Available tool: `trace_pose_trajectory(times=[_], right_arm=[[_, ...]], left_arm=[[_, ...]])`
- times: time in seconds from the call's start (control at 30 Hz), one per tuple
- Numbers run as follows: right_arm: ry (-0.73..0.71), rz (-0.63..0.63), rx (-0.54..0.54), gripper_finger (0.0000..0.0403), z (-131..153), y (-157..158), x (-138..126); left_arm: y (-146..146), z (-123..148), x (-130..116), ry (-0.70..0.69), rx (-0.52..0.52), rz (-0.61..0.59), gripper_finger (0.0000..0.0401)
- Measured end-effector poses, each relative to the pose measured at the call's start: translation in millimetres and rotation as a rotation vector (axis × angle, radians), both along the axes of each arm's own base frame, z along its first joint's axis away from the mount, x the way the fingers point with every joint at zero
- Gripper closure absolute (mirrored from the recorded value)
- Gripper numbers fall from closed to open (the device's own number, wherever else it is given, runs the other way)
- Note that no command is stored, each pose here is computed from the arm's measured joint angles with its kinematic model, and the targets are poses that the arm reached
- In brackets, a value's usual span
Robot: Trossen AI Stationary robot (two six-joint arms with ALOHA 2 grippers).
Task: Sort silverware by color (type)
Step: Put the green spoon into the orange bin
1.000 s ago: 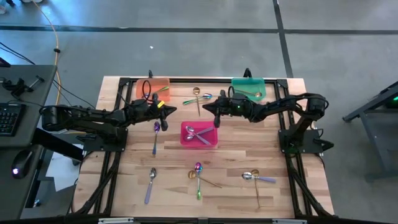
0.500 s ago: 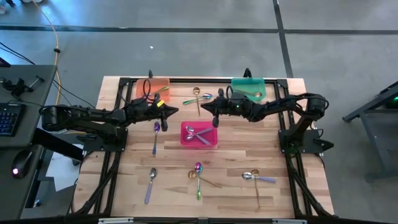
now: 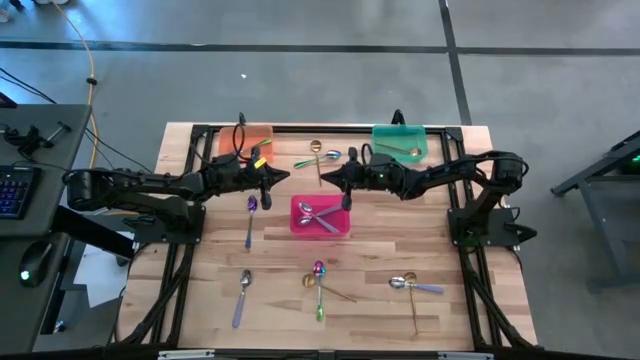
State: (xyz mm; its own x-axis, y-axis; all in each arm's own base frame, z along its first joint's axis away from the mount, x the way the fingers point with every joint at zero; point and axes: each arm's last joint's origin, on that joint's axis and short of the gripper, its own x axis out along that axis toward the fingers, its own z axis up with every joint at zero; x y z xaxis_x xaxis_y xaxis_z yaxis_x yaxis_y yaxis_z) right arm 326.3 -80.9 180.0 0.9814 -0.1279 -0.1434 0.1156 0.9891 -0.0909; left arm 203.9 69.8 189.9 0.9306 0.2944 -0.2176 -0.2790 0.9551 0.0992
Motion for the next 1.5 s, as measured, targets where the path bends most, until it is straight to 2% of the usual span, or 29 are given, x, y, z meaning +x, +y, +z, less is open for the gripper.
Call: trace_pose_trajectory(times=[0.33,0.47,0.6,0.9,1.1,1.33,1.5], right_arm=[[0.004,-0.026,0.024,0.0402,-1,-7,-2],[0.008,-0.059,0.031,0.0402,-1,-17,-5],[0.046,-0.105,0.090,0.0402,-6,-29,-10],[0.178,-0.215,0.213,0.0402,-20,-46,-20],[0.288,-0.352,0.227,0.0402,-17,-56,-17],[0.245,-0.293,0.200,0.0402,-2,-58,-7],[0.243,-0.233,0.180,0.0402,1,-60,-6]], left_arm=[[-1,-16,-5,0.153,-0.078,0.022,0.0391],[-1,-18,-6,0.163,-0.148,0.059,0.0391],[-1,-20,-7,0.156,-0.224,0.106,0.0391],[3,-22,-9,0.180,-0.192,0.154,0.0391],[10,-23,-12,0.181,-0.224,0.176,0.0391],[12,-26,-15,0.215,-0.249,0.137,0.0391],[12,-28,-17,0.257,-0.229,0.124,0.0391]])
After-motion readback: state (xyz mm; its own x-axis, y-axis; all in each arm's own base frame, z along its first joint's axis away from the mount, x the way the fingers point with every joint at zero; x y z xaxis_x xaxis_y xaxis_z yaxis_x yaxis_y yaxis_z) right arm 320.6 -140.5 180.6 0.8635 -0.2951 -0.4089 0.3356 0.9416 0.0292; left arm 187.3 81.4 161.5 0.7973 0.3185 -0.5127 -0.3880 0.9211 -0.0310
